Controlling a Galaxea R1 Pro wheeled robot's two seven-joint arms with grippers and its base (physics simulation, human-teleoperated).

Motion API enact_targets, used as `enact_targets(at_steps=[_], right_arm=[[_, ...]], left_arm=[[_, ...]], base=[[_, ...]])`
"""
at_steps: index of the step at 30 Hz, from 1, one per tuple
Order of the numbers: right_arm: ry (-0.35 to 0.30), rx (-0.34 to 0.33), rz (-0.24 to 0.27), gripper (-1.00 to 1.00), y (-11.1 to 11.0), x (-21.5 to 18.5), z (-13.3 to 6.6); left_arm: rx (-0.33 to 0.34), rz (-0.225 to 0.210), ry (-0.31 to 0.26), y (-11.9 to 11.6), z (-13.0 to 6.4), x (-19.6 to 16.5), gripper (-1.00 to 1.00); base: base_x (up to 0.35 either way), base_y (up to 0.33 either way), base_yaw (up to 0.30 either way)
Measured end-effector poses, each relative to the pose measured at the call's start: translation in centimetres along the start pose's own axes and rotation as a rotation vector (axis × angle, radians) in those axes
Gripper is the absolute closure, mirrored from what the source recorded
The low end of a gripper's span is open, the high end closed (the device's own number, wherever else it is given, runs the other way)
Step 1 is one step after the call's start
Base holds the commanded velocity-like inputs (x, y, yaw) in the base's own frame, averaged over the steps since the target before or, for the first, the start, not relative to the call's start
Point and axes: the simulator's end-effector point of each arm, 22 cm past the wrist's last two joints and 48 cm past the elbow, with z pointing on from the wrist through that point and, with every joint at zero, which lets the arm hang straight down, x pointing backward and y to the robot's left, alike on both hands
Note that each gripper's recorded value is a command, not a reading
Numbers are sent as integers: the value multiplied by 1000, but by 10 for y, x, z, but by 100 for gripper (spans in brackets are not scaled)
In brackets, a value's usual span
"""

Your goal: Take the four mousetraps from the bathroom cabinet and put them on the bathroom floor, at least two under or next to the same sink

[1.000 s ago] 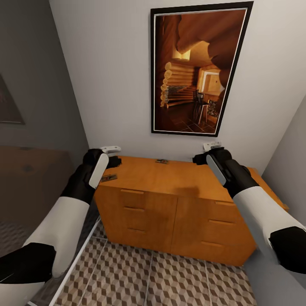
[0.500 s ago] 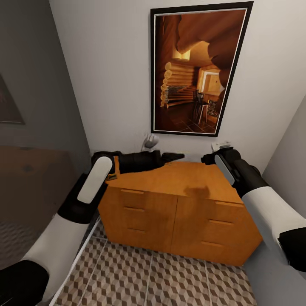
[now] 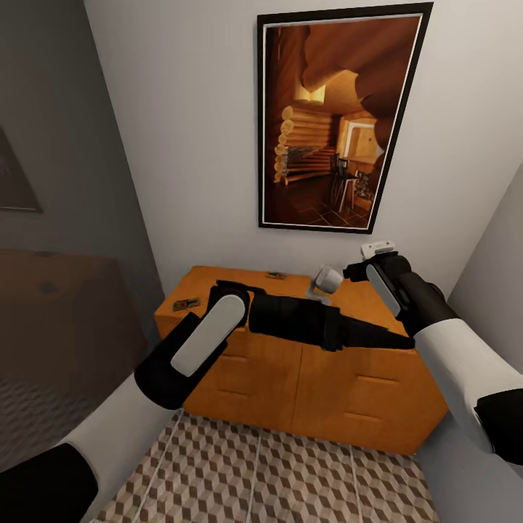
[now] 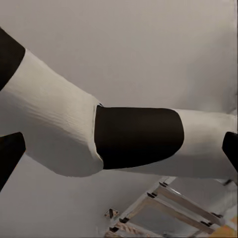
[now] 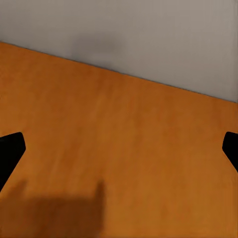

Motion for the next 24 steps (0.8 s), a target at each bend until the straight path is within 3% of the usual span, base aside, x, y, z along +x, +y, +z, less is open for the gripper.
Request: enact_targets(at_steps=[7,16,21,24], right_arm=[[2,-1,0,-100,0,1,0],[6,-4,-1,-100,1,2,1],[6,-5,-1,-100,1,2,1],[7,-5,-1,-100,1,3,1]], left_arm=[[94,5,6,-22,2,2,-100],[144,15,4,-35,4,-1,-100],[163,56,9,-49,8,-14,-100],[159,114,22,-60,8,-30,-100]], base=[[0,0,0],[0,0,0],[0,0,0],[0,0,0]])
